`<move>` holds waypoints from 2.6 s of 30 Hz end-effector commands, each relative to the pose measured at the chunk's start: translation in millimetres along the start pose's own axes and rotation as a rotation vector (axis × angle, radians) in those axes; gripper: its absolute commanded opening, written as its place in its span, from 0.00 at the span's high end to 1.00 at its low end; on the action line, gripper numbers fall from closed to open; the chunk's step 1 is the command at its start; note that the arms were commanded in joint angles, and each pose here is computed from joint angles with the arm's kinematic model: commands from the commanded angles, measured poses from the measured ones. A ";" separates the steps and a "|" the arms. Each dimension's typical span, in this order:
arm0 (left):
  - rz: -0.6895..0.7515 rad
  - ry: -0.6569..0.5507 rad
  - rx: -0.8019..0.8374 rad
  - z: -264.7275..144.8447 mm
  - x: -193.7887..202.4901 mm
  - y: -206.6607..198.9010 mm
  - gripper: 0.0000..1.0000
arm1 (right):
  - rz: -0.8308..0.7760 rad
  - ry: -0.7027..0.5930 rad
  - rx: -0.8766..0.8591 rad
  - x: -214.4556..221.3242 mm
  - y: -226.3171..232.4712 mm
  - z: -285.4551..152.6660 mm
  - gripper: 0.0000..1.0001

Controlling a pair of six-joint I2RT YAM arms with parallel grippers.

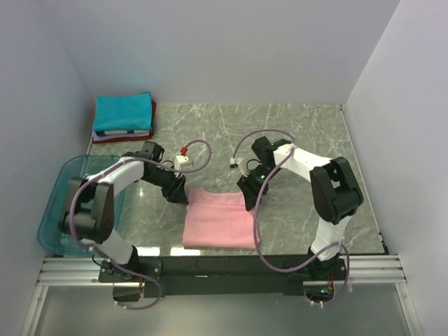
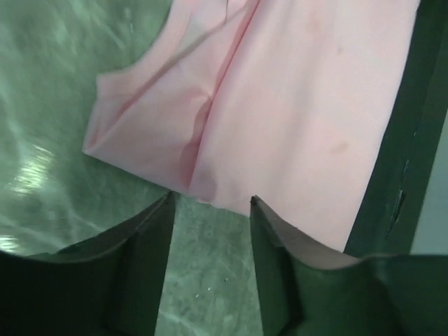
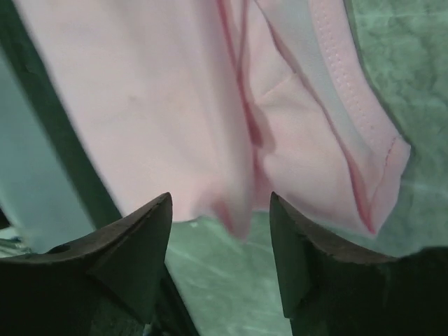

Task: Fold and stack the t-shirts
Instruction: Fold the tshirt

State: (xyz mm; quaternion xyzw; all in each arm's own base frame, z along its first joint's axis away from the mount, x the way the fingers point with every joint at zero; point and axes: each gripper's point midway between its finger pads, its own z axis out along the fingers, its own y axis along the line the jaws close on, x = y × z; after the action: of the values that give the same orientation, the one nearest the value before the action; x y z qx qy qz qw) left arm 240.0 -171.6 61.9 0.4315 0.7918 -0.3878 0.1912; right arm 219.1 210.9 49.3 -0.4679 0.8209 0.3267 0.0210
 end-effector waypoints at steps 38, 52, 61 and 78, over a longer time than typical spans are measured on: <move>0.561 0.116 0.085 115.3 -60.1 -47.1 0.50 | 0.440 -0.406 -0.239 -105.9 -28.4 -30.6 0.79; 0.556 0.162 0.129 118.3 -48.6 -59.2 0.68 | 0.391 -0.364 -0.272 -119.4 -20.1 -5.4 0.79; 0.632 0.128 0.079 103.9 -58.1 -70.7 0.99 | 0.402 -0.295 -0.339 -113.3 -8.5 27.9 0.79; 0.754 0.096 -0.092 88.9 -92.7 -68.0 1.00 | 0.507 -0.172 -0.427 -83.3 -11.7 78.2 0.80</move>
State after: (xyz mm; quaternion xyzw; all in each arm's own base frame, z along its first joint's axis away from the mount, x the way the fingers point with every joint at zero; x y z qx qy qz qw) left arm 212.4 -303.9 73.9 0.6963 0.6200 -0.2552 0.2562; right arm 253.9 312.1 17.3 -0.2066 0.8196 0.5269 -0.0893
